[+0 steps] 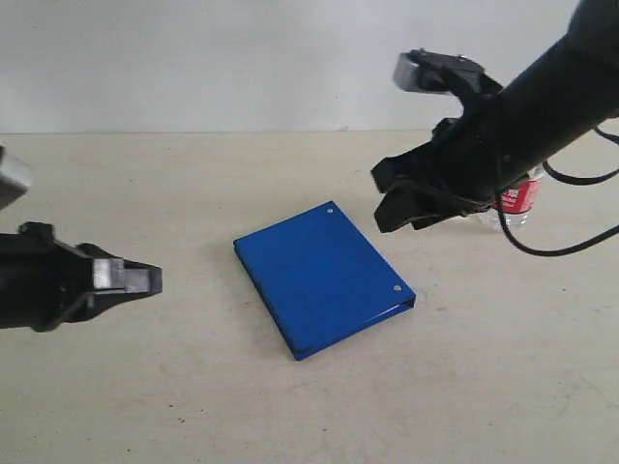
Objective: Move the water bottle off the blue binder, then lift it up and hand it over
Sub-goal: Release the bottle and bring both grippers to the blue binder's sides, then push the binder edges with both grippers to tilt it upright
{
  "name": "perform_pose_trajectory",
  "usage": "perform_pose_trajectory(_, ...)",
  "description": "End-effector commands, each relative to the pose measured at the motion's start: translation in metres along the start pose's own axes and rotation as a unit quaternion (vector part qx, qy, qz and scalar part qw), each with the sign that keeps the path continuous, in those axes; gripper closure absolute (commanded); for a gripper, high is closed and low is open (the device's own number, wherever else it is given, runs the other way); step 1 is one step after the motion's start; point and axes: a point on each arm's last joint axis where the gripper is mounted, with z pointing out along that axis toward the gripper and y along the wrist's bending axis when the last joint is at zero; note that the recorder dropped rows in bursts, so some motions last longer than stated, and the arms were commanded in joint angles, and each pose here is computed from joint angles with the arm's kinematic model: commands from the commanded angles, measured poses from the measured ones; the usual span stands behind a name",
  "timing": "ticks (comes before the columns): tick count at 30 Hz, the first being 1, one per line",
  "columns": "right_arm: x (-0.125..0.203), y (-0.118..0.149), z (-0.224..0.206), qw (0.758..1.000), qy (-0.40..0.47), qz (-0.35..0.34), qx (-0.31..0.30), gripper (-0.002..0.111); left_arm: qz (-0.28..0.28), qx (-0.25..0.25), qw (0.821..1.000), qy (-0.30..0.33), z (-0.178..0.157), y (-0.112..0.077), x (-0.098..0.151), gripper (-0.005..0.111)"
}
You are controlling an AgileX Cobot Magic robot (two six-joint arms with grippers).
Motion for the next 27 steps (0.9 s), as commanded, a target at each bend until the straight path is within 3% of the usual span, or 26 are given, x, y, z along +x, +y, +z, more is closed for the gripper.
perform_pose_trajectory(1,-0.002,-0.022,0.007,0.997,-0.003,0.038,-0.074,0.067,0.008,0.008,0.999,0.036,0.038,-0.003,-0.011,0.102)
perform_pose_trajectory(7,0.003,-0.036,0.045,0.998,0.020,0.015,-0.063,0.066,-0.002,-0.008,0.999,0.045,0.082,0.009,-0.038,0.102)
perform_pose_trajectory(9,0.002,-0.042,0.051,0.999,0.014,0.015,-0.048,0.066,0.020,-0.013,0.999,0.048,0.095,0.015,-0.043,0.097)
perform_pose_trajectory(12,0.004,-0.046,0.057,0.999,0.018,-0.015,-0.044,0.064,0.015,-0.014,0.998,0.055,0.111,0.023,-0.047,0.075)
perform_pose_trajectory(16,0.004,-0.052,0.066,0.999,0.012,-0.035,-0.035,0.046,-0.076,-0.024,0.995,0.065,0.131,0.034,-0.047,0.039)
perform_pose_trajectory(19,0.001,-0.059,0.072,0.999,-0.002,-0.031,-0.011,0.045,-0.128,-0.029,0.988,0.078,0.142,0.042,-0.041,0.024)
perform_pose_trajectory(27,0.004,-0.079,0.097,1.000,-0.005,-0.009,0.028,0.045,-0.143,-0.014,0.984,0.104,0.154,0.048,-0.028,0.024)
